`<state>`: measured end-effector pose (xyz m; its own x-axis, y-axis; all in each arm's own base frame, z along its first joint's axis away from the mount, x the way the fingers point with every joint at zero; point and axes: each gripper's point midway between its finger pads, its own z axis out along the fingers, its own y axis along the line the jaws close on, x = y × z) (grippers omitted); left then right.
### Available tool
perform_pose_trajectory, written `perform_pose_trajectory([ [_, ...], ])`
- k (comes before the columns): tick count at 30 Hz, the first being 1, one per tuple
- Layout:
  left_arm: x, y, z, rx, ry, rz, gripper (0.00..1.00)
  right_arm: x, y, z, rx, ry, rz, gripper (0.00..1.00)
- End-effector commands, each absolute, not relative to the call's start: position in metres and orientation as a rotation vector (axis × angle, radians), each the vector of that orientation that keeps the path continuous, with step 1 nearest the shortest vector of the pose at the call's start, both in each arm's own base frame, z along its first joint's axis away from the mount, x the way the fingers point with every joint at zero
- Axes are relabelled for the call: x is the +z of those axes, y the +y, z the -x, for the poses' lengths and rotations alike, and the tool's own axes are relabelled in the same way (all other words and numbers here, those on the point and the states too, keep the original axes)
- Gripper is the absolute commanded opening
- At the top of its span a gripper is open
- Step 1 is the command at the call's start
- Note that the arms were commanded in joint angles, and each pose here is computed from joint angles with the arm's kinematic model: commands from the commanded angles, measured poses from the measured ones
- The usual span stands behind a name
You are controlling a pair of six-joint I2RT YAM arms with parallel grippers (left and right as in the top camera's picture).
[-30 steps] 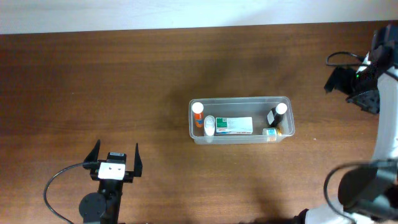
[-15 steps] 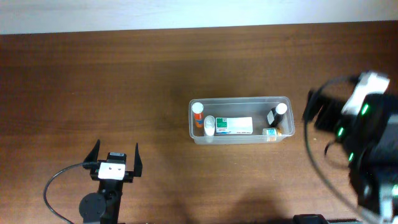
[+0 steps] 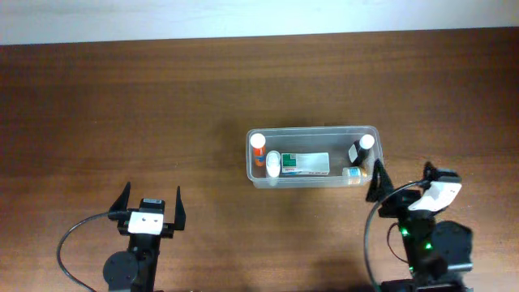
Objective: Pack container
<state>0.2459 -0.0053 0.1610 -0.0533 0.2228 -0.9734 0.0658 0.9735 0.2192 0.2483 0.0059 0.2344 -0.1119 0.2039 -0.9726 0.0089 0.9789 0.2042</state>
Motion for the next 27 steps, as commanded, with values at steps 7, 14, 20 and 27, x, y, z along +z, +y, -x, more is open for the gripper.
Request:
perform_pose_trajectory([
  [7,0.160,-0.006,-0.246,0.132,1.619,-0.240,0.99,0.203,0.030,-0.245,0.242,1.543,0.003,0.98],
  [14,0.160,-0.006,-0.246,0.132,1.619,-0.240,1.00,0.188,0.034,-0.243,0.213,1.539,0.067,0.98],
  [20,0.160,-0.006,-0.246,0.132,1.619,-0.240,1.00,0.159,0.035,-0.243,0.211,1.638,0.072,0.98],
  [27,0.160,-0.006,-0.246,0.132,1.619,-0.240,1.00,0.159,0.035,-0.243,0.210,1.637,0.072,0.98],
])
